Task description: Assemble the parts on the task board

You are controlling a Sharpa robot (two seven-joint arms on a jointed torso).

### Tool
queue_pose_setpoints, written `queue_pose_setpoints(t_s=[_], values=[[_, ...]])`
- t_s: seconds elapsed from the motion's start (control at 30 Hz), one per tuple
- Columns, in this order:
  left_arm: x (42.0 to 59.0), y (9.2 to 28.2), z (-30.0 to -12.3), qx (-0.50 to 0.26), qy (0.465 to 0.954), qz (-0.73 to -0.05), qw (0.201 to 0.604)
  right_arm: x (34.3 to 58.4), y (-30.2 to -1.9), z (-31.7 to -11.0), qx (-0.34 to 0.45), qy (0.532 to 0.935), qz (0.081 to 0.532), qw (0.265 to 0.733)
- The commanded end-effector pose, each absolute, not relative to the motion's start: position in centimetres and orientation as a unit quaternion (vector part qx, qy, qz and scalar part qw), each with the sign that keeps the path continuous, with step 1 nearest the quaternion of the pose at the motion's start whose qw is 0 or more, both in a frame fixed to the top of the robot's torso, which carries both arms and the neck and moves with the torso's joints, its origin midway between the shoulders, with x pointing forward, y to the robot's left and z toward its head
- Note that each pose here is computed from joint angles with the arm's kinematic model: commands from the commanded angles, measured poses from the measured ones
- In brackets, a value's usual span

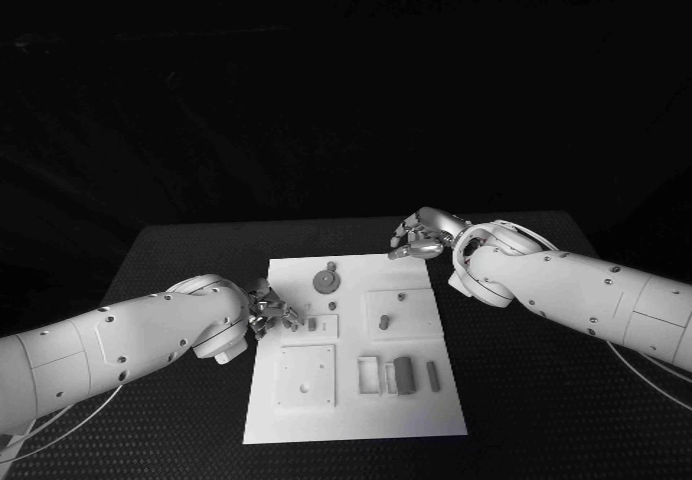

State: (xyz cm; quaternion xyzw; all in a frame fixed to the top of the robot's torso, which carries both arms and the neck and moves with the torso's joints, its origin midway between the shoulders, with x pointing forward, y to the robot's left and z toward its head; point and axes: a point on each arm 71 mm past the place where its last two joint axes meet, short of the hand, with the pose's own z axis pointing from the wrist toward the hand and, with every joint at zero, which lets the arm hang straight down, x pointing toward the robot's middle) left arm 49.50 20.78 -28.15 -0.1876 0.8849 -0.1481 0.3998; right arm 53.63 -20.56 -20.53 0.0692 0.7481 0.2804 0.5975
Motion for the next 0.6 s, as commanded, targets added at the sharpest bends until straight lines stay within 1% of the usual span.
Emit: queue_pose_setpoints(t_s=[0.03, 0.33, 0.6], values=[[49.51, 20.55, -28.07, -0.184, 0.884, -0.154, 0.401, 53.58, -20.47, -20.54, 0.064, 0.749, 0.283, 0.595], [49.59, 20.54, -27.98, -0.162, 0.885, -0.147, 0.411, 53.58, -20.46, -20.54, 0.064, 0.749, 0.284, 0.595], [49.61, 20.33, -27.95, -0.156, 0.885, -0.152, 0.411, 53.57, -20.39, -20.55, 0.064, 0.750, 0.284, 0.594]])
